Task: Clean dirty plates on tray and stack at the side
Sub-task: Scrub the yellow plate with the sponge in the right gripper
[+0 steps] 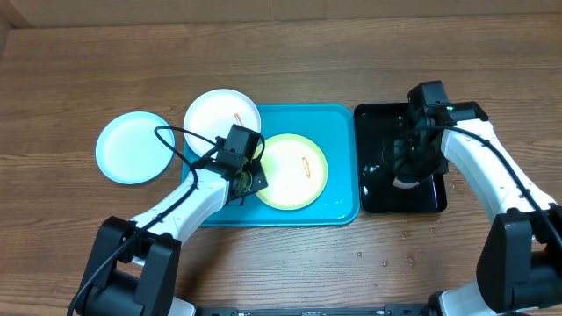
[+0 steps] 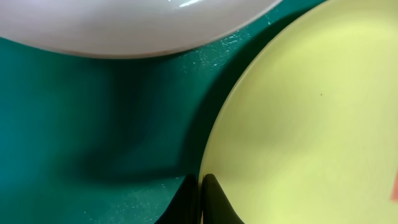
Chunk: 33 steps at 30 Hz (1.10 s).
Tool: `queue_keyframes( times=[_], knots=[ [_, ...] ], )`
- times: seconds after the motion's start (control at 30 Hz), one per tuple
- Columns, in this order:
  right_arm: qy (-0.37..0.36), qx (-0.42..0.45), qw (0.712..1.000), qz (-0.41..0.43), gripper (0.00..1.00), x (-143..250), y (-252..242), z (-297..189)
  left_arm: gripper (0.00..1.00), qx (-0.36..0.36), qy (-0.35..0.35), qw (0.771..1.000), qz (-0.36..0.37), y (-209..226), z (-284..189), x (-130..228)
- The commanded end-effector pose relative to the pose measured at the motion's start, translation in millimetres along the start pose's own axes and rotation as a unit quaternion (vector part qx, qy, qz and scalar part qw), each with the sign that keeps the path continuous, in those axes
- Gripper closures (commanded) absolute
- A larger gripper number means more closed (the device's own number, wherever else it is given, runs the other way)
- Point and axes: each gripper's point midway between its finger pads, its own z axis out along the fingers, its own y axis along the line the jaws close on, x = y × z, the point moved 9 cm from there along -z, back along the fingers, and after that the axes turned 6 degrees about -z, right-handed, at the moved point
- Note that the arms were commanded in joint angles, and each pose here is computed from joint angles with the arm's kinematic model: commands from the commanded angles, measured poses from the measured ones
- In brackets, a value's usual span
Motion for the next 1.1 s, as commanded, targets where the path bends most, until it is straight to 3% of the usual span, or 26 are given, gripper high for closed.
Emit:
queue_keyframes(
  times=[0.0,0.2,0.43,0.57,0.77,1.07],
  knots=[
    [-0.014,-0.003,1.0,0.003,0.96,-3.2,0.6,1.3,0.96,0.005,0.022,1.0,0.005,-0.5,7.6,4.2],
    [-0.031,0.0,0.999,0.005,0.96,-6.5,-0.1,7.6,0.96,0.007,0.02,1.0,0.013,-1.2,7.7,3.5],
    [-0.056,-0.006,0.998,0.004,0.96,-27.0,3.0,-59.9,0.96,0.007,0.02,0.999,0.029,-1.1,7.8,3.5],
    [-0.07,-0.054,0.996,0.0,0.96,-31.4,11.7,-94.0,0.96,0.009,0.018,0.999,0.029,-1.7,7.8,2.9],
    [-0.069,-0.154,0.985,-0.03,0.96,-30.3,42.3,-101.2,0.96,0.01,0.017,0.999,0.028,-2.0,7.8,2.7],
    [-0.078,-0.13,0.983,-0.104,0.96,-16.9,129.3,-86.9,0.96,0.01,0.017,0.999,0.027,-2.0,7.8,2.8]
  ],
)
